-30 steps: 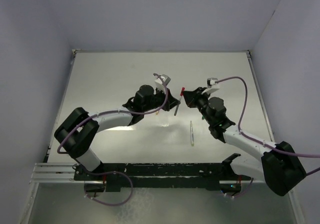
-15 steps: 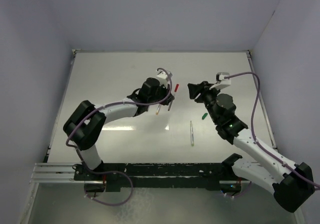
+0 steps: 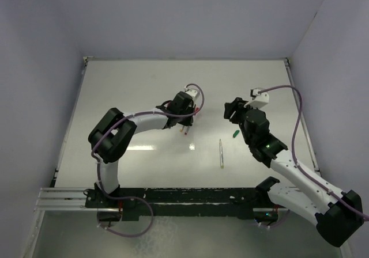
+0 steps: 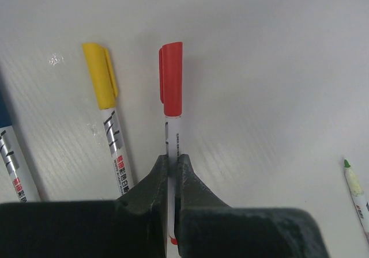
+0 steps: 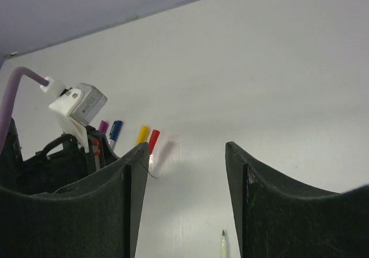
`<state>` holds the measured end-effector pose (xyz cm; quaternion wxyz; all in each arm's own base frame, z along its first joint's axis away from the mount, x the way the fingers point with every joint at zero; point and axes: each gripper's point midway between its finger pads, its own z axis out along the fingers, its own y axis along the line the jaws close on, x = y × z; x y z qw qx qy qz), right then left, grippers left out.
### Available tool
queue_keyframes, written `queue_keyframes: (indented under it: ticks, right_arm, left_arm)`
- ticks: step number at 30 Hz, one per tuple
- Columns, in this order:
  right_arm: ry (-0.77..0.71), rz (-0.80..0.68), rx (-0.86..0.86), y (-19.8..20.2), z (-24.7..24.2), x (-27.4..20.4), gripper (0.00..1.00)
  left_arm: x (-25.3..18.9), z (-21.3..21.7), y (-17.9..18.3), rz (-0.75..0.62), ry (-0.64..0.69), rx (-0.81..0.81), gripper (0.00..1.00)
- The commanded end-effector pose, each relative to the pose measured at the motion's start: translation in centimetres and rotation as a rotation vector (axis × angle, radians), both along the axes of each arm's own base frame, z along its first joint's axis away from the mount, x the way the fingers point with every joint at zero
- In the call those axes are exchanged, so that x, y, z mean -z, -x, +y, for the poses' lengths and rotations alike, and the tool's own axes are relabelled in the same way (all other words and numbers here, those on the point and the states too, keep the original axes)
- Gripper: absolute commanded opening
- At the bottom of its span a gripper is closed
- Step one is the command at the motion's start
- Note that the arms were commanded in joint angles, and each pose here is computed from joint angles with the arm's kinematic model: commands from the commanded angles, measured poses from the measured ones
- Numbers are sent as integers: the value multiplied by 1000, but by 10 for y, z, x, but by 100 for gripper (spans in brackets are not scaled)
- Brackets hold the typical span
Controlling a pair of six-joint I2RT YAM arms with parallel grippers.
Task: Insert the pens into the pen caps
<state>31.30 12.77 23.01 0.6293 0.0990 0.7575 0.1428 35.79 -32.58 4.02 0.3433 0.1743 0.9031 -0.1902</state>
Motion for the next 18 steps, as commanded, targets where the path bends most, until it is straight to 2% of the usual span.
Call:
queue_keyframes:
  ticks: [1, 4, 6, 12, 15, 18]
  right_arm:
    - [30, 65, 66, 1, -11, 18, 57]
    - [55, 137, 112, 3, -18, 34, 57]
    - [71, 172, 124, 4, -20, 45, 56]
    - [91, 221, 121, 9, -21, 61, 55]
    - [112, 253, 92, 12, -18, 69, 52]
    - [148, 302, 33, 16, -11, 81, 44]
  left_arm:
    - [-4, -4, -14, -31, -16, -22, 5]
    - [2, -5, -17, -21, -25, -30, 8]
    - [4, -7, -18, -14, -26, -31, 13]
    - [6, -9, -20, -11, -24, -33, 24]
    - [0, -10, -21, -19, -14, -36, 29]
    - [-8, -11, -21, -28, -1, -34, 30]
